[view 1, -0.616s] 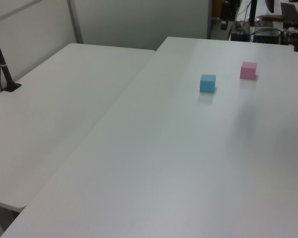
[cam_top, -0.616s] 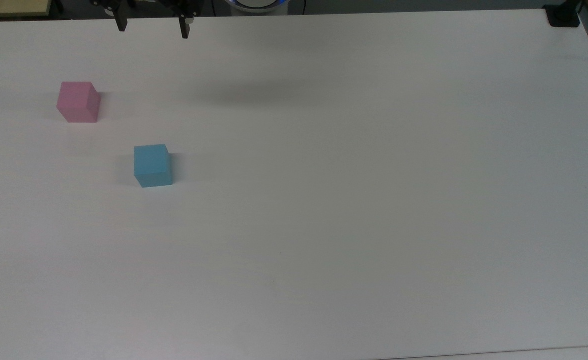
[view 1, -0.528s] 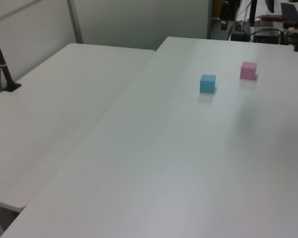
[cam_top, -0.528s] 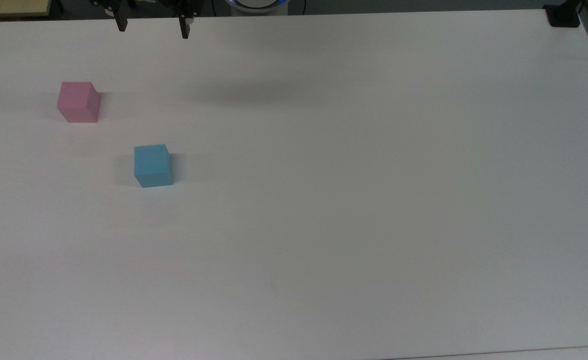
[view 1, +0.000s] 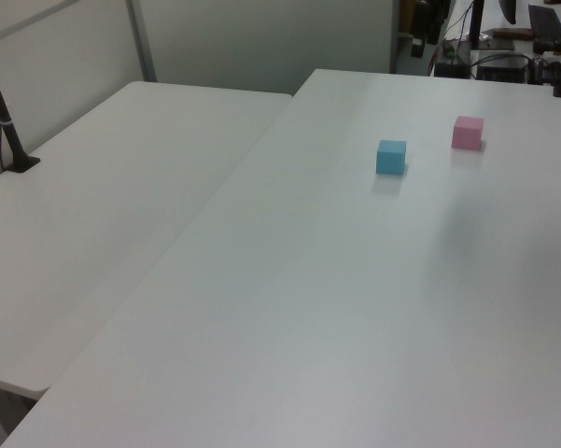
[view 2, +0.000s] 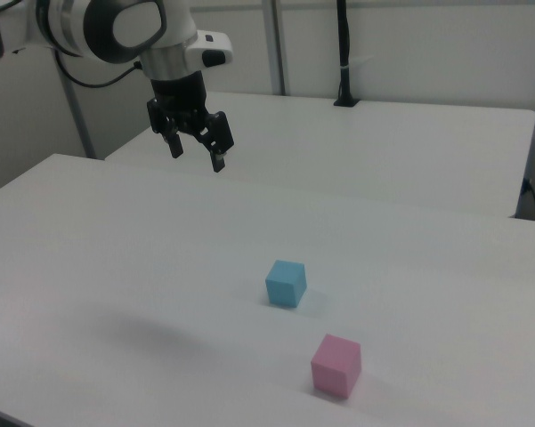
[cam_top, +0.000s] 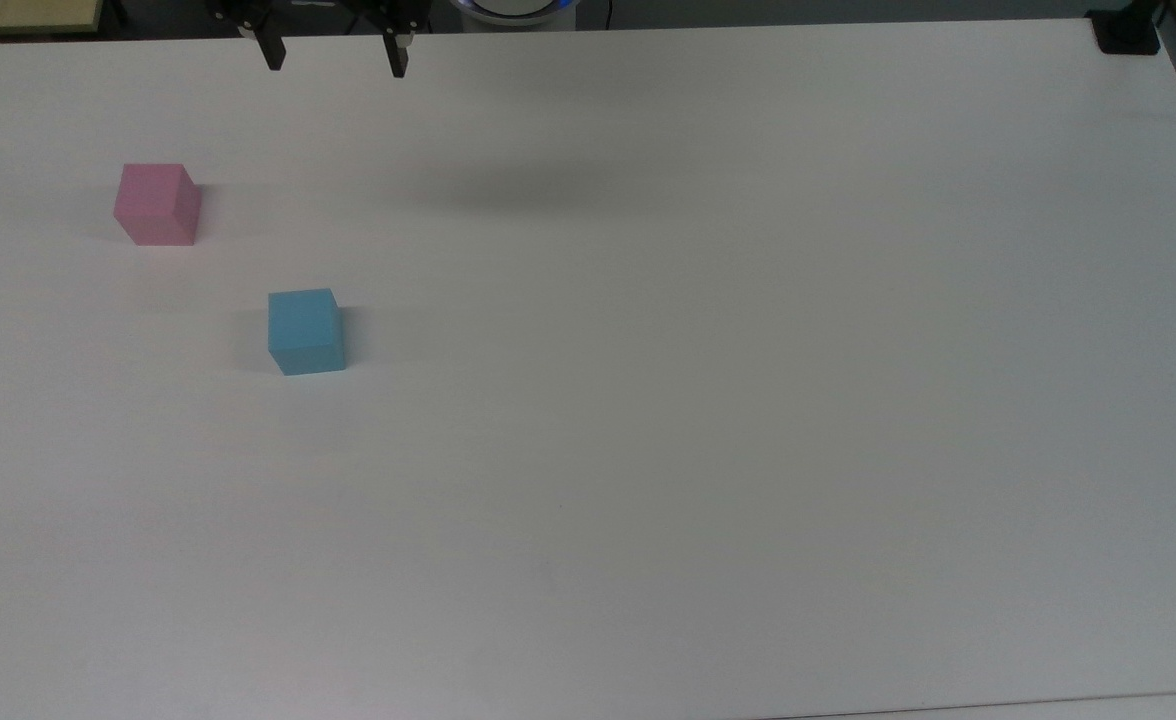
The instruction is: Put blue cube on pink cube
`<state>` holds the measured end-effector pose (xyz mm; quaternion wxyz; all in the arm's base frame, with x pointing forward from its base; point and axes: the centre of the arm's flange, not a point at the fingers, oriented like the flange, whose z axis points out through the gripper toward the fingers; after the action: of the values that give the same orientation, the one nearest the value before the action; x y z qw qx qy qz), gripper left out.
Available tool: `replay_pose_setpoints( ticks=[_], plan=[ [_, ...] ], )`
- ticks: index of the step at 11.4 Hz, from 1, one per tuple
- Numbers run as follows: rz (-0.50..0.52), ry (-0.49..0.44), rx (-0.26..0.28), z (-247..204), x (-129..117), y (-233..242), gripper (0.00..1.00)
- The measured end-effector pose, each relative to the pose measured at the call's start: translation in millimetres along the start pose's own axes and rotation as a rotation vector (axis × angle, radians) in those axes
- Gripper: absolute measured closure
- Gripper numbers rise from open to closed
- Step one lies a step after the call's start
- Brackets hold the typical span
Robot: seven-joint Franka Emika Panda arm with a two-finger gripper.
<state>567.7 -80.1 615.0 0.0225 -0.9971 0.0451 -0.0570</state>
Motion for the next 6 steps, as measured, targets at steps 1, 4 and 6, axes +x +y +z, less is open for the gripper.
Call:
replay_pose_setpoints(
  ticks=[1,4,6],
  plan=[
    [0.003,0.001,0.014,0.0,0.1,-1.0,0.0],
    [0.004,0.001,0.019,0.0,0.1,-1.5,0.0],
    [0.004,0.001,0.019,0.0,0.1,-1.5,0.0]
  ],
)
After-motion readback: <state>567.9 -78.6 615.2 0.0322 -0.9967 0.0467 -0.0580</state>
